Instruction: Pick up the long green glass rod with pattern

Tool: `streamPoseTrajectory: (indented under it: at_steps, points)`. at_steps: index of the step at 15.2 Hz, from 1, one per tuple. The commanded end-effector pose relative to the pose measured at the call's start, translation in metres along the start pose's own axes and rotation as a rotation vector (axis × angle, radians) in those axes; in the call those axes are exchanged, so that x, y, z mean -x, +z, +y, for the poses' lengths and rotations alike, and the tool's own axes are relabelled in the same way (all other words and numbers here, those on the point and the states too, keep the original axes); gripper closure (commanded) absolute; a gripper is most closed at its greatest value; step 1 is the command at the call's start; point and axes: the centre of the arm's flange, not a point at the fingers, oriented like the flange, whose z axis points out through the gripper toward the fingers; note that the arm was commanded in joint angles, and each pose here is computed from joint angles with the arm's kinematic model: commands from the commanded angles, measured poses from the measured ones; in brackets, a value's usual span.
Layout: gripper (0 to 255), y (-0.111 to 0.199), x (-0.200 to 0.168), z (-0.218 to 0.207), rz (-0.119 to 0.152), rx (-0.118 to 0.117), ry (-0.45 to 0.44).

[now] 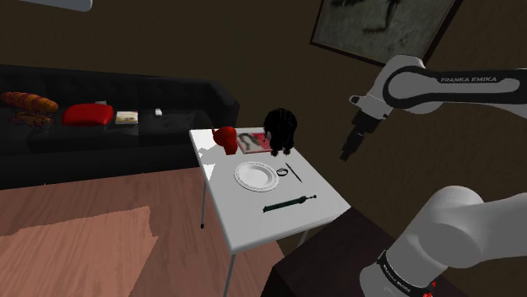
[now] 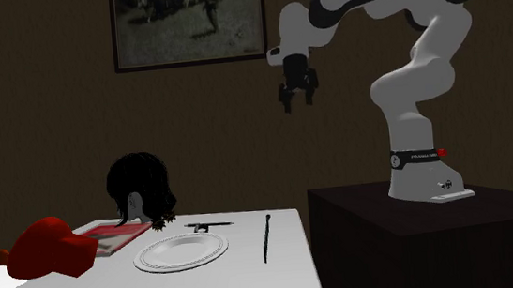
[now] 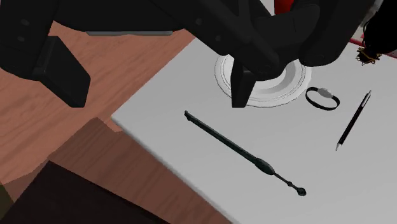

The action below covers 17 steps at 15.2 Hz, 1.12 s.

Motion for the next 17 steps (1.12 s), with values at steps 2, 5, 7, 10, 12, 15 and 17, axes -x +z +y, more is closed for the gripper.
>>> streamPoseTrajectory:
  at_steps: [2,5,7,10,12,15,17]
  points:
    - [0,0.034,0.006,0.022,-0.004,-0.002,-0.101]
    - [0,0.068,0.01,0.042,-0.011,-0.006,-0.198]
    - [0,0.09,0.011,0.056,-0.015,-0.009,-0.262]
    - [0,0.124,0.012,0.077,-0.021,-0.013,-0.359]
    - [0,0.147,0.012,0.09,-0.025,-0.016,-0.423]
    - [0,0.181,0.01,0.111,-0.031,-0.02,-0.52]
    - [0,0.203,0.007,0.124,-0.036,-0.023,-0.584]
